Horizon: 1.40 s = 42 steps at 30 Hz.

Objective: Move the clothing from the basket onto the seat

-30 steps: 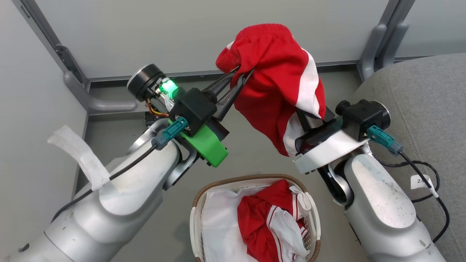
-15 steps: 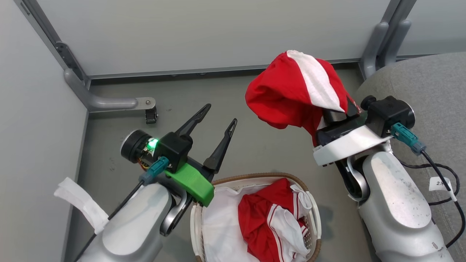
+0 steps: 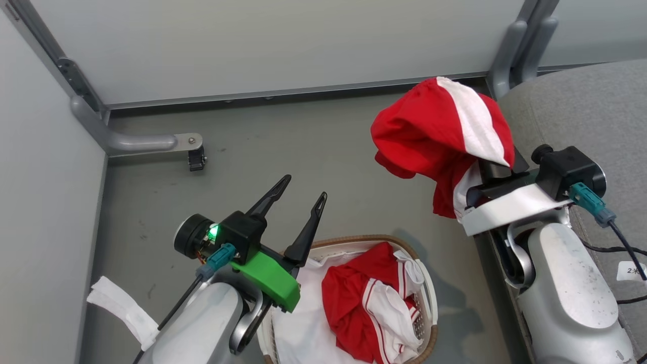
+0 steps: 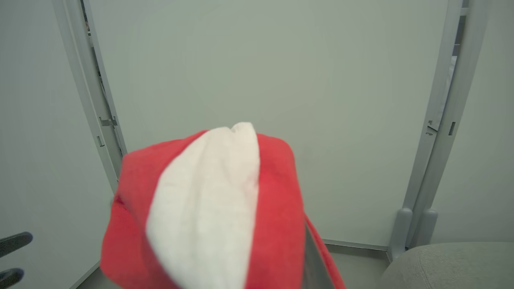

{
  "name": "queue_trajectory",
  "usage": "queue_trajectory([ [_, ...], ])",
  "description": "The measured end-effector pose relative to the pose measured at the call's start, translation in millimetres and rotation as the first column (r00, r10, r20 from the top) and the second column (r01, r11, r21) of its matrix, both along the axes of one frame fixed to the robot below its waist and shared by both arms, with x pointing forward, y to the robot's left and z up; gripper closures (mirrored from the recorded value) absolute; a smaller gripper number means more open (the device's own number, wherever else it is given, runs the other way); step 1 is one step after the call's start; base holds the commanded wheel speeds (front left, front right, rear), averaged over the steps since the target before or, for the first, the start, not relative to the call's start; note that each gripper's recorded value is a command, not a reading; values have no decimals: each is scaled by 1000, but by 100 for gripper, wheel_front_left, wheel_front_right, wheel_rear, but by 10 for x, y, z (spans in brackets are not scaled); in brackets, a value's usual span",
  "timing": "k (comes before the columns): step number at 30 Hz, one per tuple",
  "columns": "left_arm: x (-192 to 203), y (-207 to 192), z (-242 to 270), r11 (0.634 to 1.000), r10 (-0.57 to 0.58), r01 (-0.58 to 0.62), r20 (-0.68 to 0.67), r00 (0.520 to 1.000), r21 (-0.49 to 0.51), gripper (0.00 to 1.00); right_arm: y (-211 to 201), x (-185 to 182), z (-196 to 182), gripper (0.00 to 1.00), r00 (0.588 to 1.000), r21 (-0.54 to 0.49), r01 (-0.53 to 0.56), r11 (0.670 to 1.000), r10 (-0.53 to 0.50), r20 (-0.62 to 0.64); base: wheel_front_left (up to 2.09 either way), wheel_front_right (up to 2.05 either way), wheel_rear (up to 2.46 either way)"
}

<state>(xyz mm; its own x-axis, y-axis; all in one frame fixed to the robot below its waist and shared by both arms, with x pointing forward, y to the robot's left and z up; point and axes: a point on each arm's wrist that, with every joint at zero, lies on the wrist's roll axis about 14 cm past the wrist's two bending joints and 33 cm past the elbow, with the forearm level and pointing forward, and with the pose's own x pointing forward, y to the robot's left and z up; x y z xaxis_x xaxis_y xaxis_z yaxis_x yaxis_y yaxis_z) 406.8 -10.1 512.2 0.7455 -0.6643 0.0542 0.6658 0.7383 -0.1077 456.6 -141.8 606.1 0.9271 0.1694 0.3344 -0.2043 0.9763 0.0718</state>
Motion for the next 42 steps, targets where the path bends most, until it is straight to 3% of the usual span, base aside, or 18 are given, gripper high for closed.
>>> queue_trajectory([
  [9, -18, -465, -164, 990, -138, 138, -19, 990, 17, 0, -759, -195, -161, 100, 978, 13, 202, 979, -202, -47, 0, 0, 0],
  [21, -260, -1359, -381, 909, -416, 416, -60, 908, -12, 0, -1692, -793, -429, 100, 877, -9, 464, 886, -460, -135, 0, 0, 0],
  [28, -370, -1635, -540, 861, -508, 507, -91, 857, -36, 0, -2000, -1019, -587, 100, 814, -33, 555, 831, -551, -184, 0, 0, 0],
  [33, -338, -1641, -664, 857, -514, 513, -117, 849, -47, 0, -2180, -1022, -657, 100, 777, -41, 602, 798, -596, -202, 0, 0, 0],
  [42, -61, -1420, -839, 890, -455, 454, -138, 880, -40, 0, -2506, -463, -17, 100, 753, -54, 656, 752, -658, -10, 0, 0, 0],
])
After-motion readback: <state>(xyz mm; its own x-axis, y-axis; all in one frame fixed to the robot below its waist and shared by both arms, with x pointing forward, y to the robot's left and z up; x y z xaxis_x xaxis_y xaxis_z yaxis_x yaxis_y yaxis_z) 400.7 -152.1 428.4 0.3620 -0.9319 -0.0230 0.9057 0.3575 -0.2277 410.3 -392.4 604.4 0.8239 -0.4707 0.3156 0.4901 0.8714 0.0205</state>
